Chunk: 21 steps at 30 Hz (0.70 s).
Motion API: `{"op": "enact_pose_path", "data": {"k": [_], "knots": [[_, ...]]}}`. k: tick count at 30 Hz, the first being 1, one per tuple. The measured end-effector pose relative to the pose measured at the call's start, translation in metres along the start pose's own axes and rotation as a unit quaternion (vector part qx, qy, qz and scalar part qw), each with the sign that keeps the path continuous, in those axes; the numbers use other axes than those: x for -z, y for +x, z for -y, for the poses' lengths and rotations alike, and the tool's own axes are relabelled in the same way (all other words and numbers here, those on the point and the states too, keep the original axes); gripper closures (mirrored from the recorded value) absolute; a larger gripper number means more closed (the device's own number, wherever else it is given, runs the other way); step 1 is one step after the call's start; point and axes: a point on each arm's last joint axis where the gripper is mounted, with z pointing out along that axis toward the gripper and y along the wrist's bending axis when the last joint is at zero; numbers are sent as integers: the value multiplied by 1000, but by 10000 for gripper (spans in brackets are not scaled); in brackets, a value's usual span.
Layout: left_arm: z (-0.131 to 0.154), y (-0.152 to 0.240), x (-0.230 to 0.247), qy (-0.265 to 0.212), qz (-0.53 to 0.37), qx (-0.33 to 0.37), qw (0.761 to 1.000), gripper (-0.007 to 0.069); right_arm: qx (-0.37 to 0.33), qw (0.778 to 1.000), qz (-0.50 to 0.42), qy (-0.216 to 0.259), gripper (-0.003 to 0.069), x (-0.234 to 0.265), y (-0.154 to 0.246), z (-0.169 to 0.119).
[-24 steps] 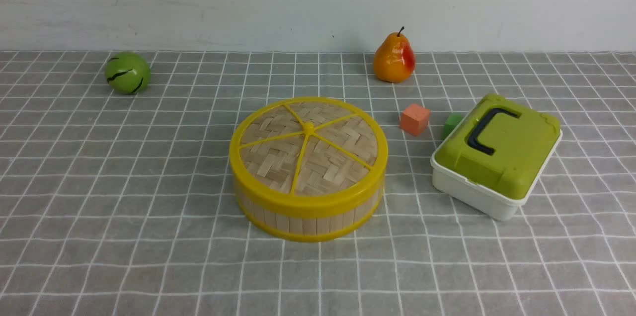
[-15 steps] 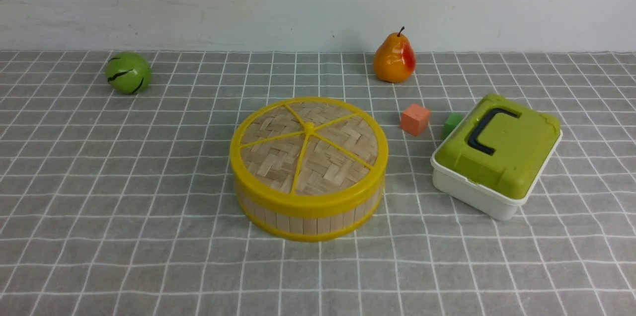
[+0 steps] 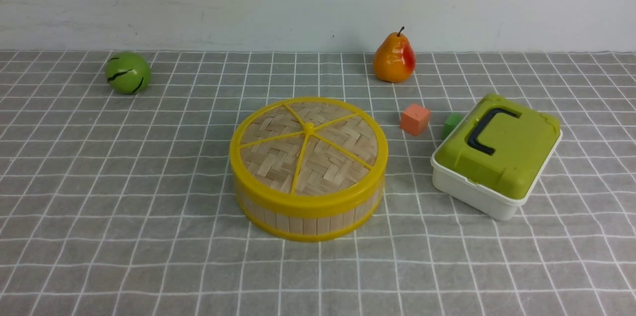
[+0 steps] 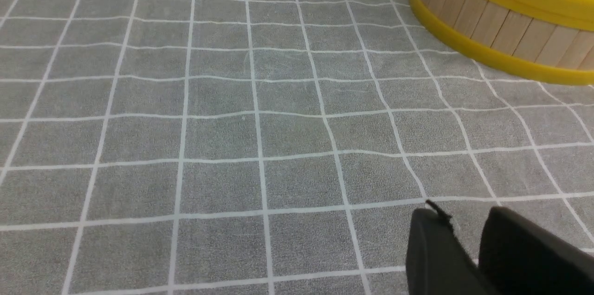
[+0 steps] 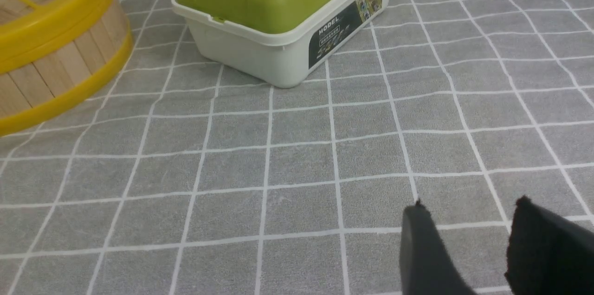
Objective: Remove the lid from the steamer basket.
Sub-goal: Use the left arm to lift the lid of the steamer
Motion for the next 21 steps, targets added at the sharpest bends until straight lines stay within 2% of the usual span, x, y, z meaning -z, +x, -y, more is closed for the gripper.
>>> {"op": "enact_pose_path", "data": {"k": [14,16,21], "knots": [[0,-4,0,3,24,0,1000,460,0,1000,0,0,418,0,0,0],[1,-9,0,5,50,0,999,460,0,1000,0,0,418,0,0,0],[4,-36,8,22,206,0,978,460,0,1000,0,0,418,0,0,0]]}}
